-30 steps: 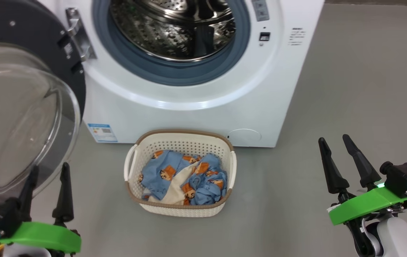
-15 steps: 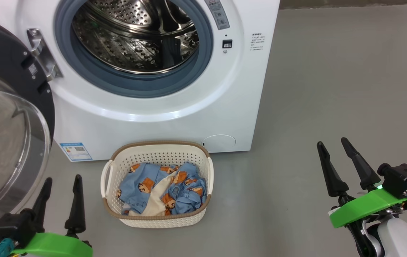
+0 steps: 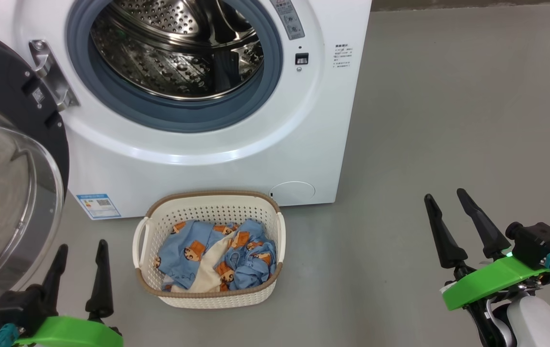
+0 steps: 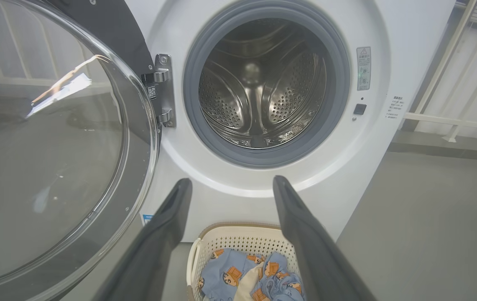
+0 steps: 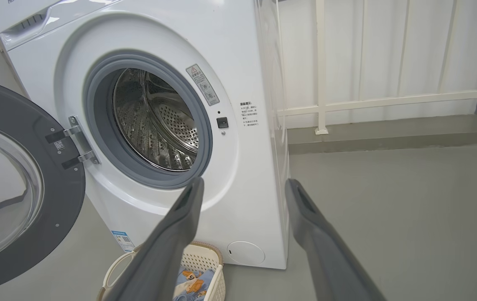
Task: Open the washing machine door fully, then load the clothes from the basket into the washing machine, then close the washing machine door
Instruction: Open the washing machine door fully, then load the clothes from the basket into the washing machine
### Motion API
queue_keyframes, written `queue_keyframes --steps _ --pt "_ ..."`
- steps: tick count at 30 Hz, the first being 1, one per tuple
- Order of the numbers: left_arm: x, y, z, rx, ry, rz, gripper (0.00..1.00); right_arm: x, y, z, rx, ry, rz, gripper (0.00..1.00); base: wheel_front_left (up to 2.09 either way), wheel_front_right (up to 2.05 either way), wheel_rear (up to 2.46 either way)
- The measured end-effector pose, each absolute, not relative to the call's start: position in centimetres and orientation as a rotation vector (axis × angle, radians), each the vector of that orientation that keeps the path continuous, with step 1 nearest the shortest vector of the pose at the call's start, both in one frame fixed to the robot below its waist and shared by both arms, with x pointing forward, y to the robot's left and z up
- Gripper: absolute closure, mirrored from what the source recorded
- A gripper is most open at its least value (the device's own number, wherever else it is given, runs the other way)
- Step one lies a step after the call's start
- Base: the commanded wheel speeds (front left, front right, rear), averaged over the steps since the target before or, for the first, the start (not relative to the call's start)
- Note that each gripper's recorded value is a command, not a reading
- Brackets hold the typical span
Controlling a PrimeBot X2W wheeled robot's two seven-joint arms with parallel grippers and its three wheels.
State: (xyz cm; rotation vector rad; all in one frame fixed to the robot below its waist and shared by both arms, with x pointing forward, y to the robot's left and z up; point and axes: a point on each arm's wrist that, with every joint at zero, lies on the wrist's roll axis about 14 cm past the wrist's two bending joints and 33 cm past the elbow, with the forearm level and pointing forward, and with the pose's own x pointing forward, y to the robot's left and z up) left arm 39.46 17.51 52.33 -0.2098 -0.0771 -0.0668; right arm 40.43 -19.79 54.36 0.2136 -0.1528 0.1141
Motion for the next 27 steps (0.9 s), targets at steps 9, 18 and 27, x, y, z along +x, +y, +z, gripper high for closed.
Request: queue_keyframes --steps 9,18,27 --pt "39.35 17.59 52.12 -0.211 -0.072 -0.068 0.00 40.48 -19.25 54.19 0.210 -0.145 0.131 0.00 0.00 0.00 0.00" --pt "39.36 17.48 52.05 -0.209 -0.069 -0.071 0.00 40.37 -19.43 54.28 0.205 -0.147 0.129 0.00 0.01 0.00 -0.01" --pt "39.39 17.42 51.78 -0.209 -0.061 -0.072 0.00 40.49 -19.46 54.06 0.206 -0.142 0.128 0.00 0.79 -0.69 -0.10"
